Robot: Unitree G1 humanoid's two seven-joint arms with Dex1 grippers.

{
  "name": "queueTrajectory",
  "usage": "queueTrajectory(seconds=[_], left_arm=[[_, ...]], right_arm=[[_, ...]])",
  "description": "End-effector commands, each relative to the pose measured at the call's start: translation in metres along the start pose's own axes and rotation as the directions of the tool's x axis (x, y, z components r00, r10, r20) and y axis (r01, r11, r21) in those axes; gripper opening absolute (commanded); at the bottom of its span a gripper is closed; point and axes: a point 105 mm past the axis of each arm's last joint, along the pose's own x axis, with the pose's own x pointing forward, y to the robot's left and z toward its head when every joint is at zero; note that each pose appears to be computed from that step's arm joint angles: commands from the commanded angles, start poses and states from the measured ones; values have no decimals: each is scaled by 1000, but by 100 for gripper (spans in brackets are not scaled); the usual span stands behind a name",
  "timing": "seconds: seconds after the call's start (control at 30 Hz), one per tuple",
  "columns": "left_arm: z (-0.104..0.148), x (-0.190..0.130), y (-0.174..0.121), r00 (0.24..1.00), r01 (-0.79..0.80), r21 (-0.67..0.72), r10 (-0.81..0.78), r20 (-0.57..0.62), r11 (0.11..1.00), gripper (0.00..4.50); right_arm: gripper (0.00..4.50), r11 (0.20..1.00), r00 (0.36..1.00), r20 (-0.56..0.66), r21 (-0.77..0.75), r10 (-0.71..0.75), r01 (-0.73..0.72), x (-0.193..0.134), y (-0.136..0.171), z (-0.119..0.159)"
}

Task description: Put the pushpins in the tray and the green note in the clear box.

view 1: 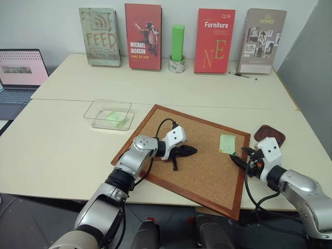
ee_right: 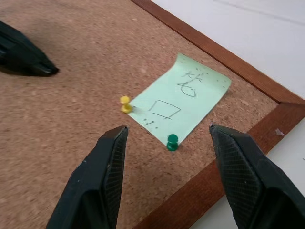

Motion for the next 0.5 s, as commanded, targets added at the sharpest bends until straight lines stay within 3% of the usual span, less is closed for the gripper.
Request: queueTrajectory(seconds=[0.03, 0.17, 0.5], left_arm=[[-27, -3, -2, 995, -16, -41, 12, -103, 999, 0], [-27, -3, -2, 995, -14, -40, 10, -104, 999, 0], [-27, -3, -3, 995, -11, -41, 6, -104, 999, 0]], right_arm=[[288, 999, 999, 40, -33, -15, 16, 2, -1, 8], [243, 999, 999, 36, -35, -32, 33, 5, -3, 6], [59, 998, 998, 37, -27, -50, 51, 10, -6, 4]])
